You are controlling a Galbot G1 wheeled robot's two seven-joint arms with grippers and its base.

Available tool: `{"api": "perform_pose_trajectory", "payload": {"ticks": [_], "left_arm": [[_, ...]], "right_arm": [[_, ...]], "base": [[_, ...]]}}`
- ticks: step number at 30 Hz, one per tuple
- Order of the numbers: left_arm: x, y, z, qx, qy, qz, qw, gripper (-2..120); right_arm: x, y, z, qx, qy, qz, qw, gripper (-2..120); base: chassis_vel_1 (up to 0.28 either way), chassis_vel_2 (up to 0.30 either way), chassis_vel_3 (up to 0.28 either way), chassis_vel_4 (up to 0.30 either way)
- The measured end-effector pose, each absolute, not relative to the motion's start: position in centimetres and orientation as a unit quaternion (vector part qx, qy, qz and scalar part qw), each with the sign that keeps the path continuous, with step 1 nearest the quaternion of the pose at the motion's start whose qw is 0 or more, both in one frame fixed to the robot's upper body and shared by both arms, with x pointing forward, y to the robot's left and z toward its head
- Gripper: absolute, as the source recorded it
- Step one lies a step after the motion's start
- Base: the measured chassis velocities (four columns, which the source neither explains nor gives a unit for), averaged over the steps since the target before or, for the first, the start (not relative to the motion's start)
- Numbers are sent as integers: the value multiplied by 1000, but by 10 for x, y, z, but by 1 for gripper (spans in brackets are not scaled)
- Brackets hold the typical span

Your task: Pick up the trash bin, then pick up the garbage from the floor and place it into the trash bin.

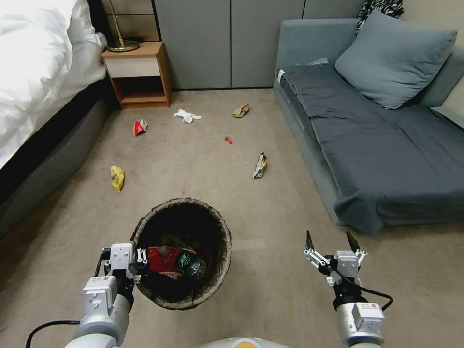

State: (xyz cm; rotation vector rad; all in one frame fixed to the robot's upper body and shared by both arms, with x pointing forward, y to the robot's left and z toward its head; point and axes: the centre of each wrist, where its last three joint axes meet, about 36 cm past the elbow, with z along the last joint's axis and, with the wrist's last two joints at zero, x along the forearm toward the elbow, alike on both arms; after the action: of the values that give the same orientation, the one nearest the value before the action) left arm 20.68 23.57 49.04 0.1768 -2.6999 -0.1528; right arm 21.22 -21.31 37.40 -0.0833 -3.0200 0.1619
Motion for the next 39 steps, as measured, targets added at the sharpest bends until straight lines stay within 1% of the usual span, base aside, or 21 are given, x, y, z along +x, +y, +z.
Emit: {"api": "perform_pose_trajectory", "payload": {"ticks": [22, 39], "left_arm": [[205, 238, 495, 68, -972, -61, 217, 1], [205, 237, 495, 71, -972, -58, 217, 1]], "right_arm": [[210, -208, 363, -19, -996, 50, 66, 100], [209, -209, 361, -21, -996, 51, 67, 100]], "base": [[-137, 131, 139, -131], [-171, 166, 165, -160]]}}
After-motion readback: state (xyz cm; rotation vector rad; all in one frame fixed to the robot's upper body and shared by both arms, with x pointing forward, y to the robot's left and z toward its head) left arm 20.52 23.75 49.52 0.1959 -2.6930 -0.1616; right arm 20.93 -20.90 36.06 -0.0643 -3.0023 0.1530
